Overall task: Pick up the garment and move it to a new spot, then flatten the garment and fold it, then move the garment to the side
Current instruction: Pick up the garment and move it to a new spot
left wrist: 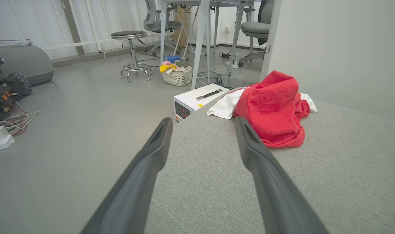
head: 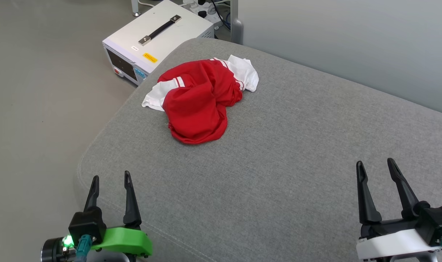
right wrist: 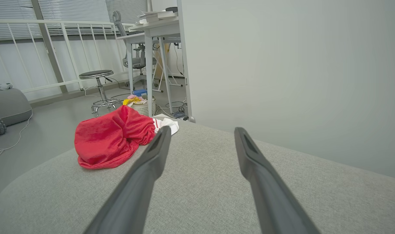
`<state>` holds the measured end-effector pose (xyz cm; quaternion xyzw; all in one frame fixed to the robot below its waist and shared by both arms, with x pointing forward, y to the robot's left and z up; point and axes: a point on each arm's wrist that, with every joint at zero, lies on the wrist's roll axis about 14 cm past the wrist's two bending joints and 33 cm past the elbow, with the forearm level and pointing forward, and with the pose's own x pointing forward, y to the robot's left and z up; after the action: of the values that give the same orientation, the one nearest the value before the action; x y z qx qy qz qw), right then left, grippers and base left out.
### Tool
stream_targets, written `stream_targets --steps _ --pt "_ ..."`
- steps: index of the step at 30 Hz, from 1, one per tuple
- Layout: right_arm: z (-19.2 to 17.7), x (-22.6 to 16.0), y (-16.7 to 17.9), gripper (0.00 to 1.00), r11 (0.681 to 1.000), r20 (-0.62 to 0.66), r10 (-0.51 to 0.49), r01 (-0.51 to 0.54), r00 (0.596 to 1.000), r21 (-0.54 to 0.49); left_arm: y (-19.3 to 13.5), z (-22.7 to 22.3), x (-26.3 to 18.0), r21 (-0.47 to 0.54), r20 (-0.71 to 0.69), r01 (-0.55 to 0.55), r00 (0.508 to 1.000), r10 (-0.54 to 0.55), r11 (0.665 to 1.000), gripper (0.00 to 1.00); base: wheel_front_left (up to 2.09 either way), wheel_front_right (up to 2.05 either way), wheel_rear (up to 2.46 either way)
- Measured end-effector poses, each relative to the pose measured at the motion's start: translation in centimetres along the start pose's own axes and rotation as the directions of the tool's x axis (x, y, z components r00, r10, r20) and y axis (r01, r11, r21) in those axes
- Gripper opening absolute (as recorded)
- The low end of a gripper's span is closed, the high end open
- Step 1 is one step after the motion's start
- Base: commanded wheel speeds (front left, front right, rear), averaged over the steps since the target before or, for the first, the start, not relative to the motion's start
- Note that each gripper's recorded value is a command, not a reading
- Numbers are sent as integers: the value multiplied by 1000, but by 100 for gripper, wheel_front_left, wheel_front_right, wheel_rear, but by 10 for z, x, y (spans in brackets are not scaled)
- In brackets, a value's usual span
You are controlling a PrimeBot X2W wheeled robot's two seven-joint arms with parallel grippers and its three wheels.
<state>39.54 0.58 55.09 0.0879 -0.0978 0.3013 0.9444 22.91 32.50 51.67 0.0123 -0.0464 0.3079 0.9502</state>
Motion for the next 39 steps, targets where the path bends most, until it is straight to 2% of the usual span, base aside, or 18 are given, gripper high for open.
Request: stream_targets --steps 6,14,20,23,27,32,34,37,39 --pt "0 0 -2 100 1000 1 -3 3 1000 -15 -8 8 16 -4 28 37 999 -37 999 100 0 0 0" --pt "10 11 -19 100 997 52 -33 37 998 -61 -31 79 94 52 239 163 956 -171 985 100 0 0 0" --pt "7 14 -44 100 992 64 -85 91 994 -87 -55 119 156 90 330 229 911 -246 969 100 0 0 0" --pt "2 16 -55 100 989 63 -109 115 992 -91 -77 121 181 111 326 283 895 -304 953 100 0 0 0" --pt "-5 16 -70 100 984 57 -141 146 988 -100 -106 90 215 115 182 359 909 -375 926 100 0 0 0" --pt "-12 21 -85 100 979 62 -165 171 984 -114 -154 61 246 62 -34 480 877 -479 875 100 0 0 0" --pt "-17 22 -91 100 977 57 -177 182 983 -114 -165 34 252 42 -195 519 842 -502 854 100 0 0 0" --pt "-22 22 -98 100 974 53 -191 196 980 -118 -173 -6 250 18 -412 559 760 -503 829 100 0 0 0" --pt "-25 22 -103 100 971 48 -200 204 979 -122 -174 -24 250 35 -518 581 706 -482 813 100 0 0 0"
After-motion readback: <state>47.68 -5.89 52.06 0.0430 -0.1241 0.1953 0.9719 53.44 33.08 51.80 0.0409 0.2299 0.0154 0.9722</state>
